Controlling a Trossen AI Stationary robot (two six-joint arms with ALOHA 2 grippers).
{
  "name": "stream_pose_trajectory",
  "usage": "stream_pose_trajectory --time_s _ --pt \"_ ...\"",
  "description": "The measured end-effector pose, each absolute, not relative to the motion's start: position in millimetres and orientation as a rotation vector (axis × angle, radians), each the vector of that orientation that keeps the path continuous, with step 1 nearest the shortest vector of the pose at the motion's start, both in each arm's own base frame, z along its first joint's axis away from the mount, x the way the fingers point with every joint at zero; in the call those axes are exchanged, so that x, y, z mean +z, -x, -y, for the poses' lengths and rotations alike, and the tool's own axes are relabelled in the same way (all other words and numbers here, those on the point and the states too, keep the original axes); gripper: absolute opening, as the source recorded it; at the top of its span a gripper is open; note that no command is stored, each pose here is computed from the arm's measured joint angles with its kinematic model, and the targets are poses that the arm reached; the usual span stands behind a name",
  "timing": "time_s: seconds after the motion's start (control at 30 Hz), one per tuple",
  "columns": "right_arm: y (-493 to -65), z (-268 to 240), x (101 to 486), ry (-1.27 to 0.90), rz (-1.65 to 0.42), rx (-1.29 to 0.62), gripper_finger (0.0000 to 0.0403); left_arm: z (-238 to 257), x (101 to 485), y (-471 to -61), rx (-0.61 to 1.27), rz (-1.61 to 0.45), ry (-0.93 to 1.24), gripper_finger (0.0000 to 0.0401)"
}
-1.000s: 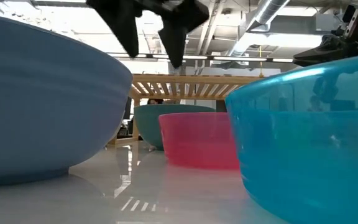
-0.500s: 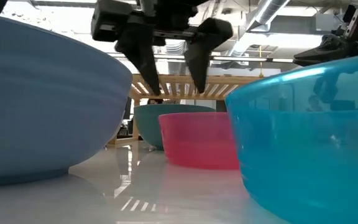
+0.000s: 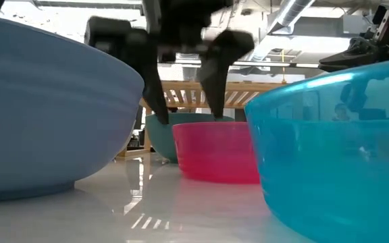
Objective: Place and stack bowls onto a shelf
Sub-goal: Put the right small pink bowl on the shelf
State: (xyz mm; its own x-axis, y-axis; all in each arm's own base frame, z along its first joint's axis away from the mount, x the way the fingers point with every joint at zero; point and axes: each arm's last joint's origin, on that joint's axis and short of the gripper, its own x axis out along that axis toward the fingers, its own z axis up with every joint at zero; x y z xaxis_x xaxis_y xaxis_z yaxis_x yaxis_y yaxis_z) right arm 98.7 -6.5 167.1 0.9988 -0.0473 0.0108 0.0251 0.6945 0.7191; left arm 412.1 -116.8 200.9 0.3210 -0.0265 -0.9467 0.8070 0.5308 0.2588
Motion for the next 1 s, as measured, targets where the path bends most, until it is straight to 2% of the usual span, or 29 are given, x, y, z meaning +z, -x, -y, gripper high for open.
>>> stream_pose_trajectory --time_s 0.17,0.33,0.77,1.0 --pt "-98.7 6.5 167.1 -0.803 0.029 -0.041 0.0063 112.6 190.6 -413.8 -0.588 -1.100 -0.939 0.0300" --pt "-98.7 6.5 167.0 -0.803 0.029 -0.041 0.0063 110.6 190.7 -414.5 -0.657 -1.076 -0.949 0.0284" --pt "-98.7 6.5 167.0 -0.803 0.029 -0.041 0.0063 112.2 191.8 -417.3 -0.708 -1.019 -0.909 0.0118" --pt "-98.7 6.5 166.7 -0.803 0.026 -0.043 0.0063 115.1 176.2 -426.5 -0.708 -0.992 -0.906 0.0069"
